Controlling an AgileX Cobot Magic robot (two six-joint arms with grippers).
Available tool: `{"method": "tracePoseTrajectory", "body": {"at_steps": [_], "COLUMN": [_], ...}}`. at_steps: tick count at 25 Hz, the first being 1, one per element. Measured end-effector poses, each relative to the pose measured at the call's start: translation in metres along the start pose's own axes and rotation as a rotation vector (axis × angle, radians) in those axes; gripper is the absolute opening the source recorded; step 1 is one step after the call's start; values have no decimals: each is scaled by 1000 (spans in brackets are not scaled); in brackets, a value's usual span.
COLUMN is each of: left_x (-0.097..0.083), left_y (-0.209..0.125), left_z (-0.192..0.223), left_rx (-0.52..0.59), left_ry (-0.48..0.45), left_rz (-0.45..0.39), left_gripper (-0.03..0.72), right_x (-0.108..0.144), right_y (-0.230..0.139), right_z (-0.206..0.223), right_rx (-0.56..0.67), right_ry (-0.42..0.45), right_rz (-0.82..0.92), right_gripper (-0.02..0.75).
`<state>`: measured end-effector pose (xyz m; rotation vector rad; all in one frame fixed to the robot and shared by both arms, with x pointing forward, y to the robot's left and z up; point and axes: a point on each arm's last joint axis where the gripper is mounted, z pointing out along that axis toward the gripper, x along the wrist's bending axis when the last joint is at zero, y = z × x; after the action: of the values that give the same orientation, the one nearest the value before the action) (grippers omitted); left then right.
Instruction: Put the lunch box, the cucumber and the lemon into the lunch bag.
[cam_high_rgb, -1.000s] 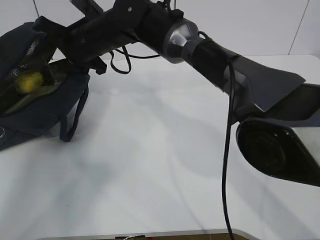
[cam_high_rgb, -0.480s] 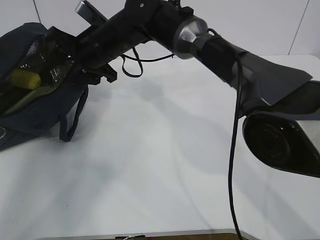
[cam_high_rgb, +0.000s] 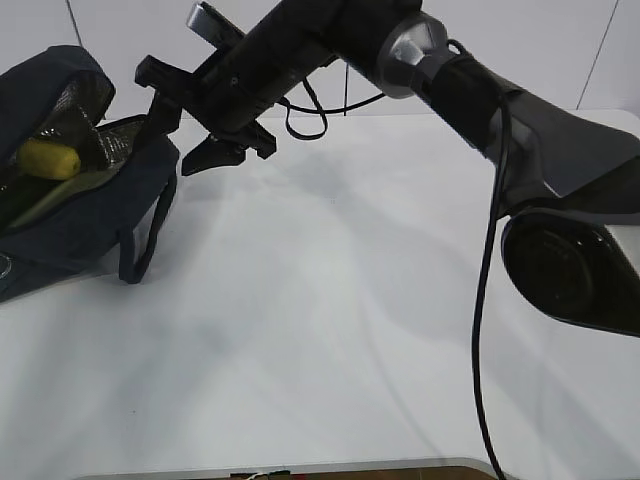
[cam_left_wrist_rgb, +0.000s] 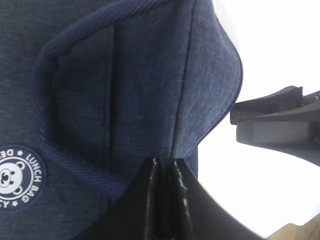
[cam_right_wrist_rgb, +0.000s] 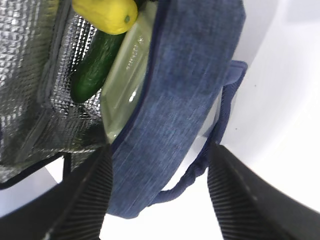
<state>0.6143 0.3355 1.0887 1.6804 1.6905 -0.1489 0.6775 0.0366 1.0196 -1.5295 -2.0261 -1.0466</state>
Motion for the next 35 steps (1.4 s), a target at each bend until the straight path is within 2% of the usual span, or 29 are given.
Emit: {"method": "tracePoseTrajectory", "body": {"at_steps": [8, 16, 20, 28, 35], "left_x": [0, 0, 0, 0, 0], "left_y": [0, 0, 0, 0, 0], "left_z": [0, 0, 0, 0, 0], "left_rx": [1, 1, 1, 0, 1], "left_ry": [-1, -1, -1, -2, -2], "left_rz": [2, 2, 2, 1, 1], "left_gripper": [11, 11, 11, 11, 11], "right_x": [-21, -19, -19, -31, -38], "right_y": [-3, 5, 6, -1, -3], "right_z": [23, 24, 23, 45, 55], "right_rx": [23, -74, -80, -32, -25], "right_ry": [-23, 7, 11, 98, 103], "right_rz": [44, 51, 53, 144, 167], "right_gripper": [480, 479, 479, 478, 478]}}
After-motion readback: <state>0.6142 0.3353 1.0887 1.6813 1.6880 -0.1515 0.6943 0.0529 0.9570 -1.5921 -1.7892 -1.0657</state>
